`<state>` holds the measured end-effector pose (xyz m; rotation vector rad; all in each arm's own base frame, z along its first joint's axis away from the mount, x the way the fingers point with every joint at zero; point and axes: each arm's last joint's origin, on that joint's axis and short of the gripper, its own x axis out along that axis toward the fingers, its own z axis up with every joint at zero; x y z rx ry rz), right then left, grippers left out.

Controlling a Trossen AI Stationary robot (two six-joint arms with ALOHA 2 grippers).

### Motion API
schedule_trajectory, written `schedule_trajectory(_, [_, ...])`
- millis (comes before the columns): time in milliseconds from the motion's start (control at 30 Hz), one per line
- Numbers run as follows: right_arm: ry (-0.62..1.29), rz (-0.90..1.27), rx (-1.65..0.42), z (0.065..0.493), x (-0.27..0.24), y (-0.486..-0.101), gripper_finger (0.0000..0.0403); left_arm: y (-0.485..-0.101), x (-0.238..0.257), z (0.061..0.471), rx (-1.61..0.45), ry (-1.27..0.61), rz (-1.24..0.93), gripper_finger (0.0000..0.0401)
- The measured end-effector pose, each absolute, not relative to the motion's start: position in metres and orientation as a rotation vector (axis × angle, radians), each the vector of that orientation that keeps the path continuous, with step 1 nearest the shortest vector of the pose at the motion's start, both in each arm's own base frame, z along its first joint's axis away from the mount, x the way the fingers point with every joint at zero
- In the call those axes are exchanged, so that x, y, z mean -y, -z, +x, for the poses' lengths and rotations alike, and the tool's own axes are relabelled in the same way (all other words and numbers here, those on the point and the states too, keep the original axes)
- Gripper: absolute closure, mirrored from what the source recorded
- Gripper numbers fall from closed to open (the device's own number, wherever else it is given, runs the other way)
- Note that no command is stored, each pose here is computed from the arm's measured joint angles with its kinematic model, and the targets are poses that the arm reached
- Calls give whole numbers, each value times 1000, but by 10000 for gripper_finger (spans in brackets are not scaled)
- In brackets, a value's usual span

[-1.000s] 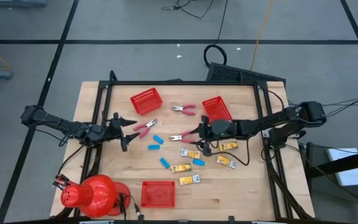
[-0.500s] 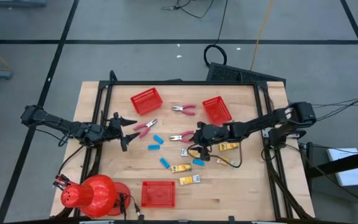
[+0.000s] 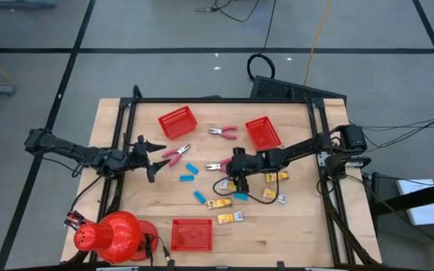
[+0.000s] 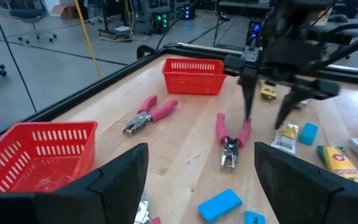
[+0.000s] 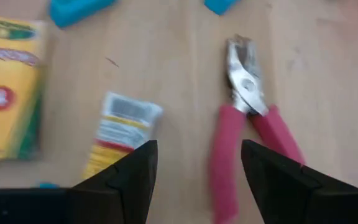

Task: Pick & Place School Supplies
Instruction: Put the pink hole puncher into the top right red bin

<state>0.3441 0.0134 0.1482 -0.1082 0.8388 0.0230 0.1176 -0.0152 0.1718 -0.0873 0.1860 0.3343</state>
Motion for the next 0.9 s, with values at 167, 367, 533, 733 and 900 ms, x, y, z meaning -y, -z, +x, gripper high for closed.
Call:
schedule_trajectory(167, [-4,-97,-834,345,-5,-149,183,-172,15,118,-180,-330,-100,107])
schedule_trajectory(367, [-23,-84,-835,345,-4,-149,187,-172,15,118,-179,-330,-108,107])
schedule_trajectory(533, [-19,-79,-834,345,-4,-149,187,-172,15,118,-178,-330,-109,107])
schedule_trajectory(733, [-18,-73,-879,348,-4,-128,187,-172,15,118,-177,-330,-115,107])
schedule_trajectory(900, [-13,-59,-893,352,-4,-115,188,-172,15,118,-177,-330,-116,107])
